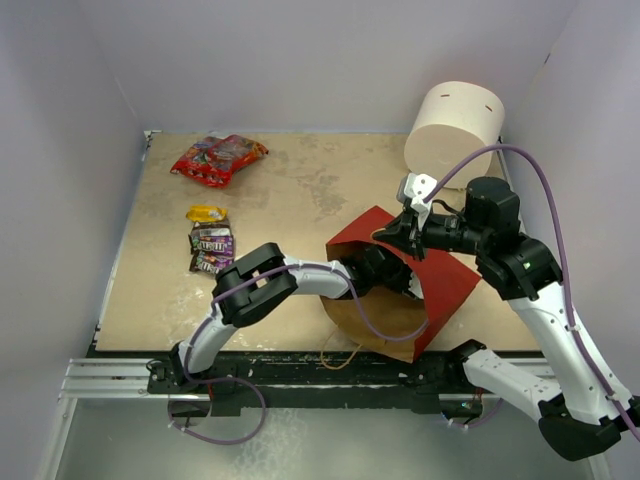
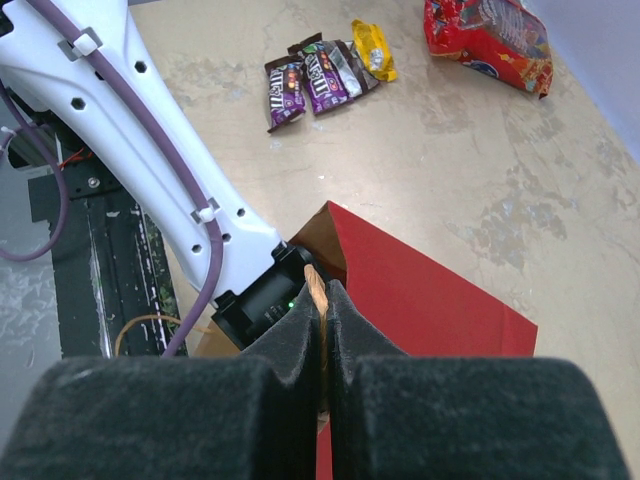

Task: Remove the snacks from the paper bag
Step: Take out the snack from the paper bag.

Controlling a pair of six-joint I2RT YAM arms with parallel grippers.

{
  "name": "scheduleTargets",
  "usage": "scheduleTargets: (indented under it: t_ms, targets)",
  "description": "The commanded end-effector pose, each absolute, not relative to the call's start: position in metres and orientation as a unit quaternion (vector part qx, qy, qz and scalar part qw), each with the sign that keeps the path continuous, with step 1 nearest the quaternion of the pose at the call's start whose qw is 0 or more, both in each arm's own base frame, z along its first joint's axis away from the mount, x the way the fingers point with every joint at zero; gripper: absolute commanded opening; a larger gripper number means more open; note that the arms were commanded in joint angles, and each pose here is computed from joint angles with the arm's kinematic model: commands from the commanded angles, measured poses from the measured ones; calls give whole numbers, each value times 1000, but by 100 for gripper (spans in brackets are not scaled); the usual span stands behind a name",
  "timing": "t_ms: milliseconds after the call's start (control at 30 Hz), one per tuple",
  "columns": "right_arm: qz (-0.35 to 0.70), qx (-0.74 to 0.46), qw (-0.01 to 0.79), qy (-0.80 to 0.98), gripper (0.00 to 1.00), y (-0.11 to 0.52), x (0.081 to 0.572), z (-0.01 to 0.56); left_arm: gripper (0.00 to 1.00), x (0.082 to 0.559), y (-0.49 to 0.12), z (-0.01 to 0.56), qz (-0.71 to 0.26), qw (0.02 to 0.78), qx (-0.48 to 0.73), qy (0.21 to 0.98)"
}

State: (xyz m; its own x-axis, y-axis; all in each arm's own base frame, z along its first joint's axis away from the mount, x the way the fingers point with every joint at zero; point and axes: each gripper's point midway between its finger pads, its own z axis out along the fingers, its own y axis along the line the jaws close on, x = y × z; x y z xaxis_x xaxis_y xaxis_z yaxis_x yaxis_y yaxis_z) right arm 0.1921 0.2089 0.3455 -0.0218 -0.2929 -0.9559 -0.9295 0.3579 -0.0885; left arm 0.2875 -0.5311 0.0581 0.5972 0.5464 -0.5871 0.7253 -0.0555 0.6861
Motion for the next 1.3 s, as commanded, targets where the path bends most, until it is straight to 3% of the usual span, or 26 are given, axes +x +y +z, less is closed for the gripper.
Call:
scheduleTargets:
  t_ms: [0, 233, 533, 933, 1033, 1267]
  targets:
    - [313, -475, 545, 616, 0, 211, 190, 370, 76, 293, -532, 51, -65, 511, 732, 446]
    - [313, -475, 545, 615, 0, 211, 189, 370, 66, 300, -528, 32, -45, 490, 733, 470]
    - [305, -471, 549, 619, 0, 207, 188, 369, 42, 296, -528, 29, -54, 481, 733, 479]
    - [267, -432, 583, 634, 0, 195, 202, 376, 5, 286, -528, 66, -76, 501, 720, 473]
    - [260, -426, 585, 639, 0, 193, 205, 375, 0, 285, -526, 73, -78, 505, 717, 475]
    - [231, -409, 590, 657, 0, 185, 218, 371, 0, 272, -525, 103, -99, 517, 708, 471]
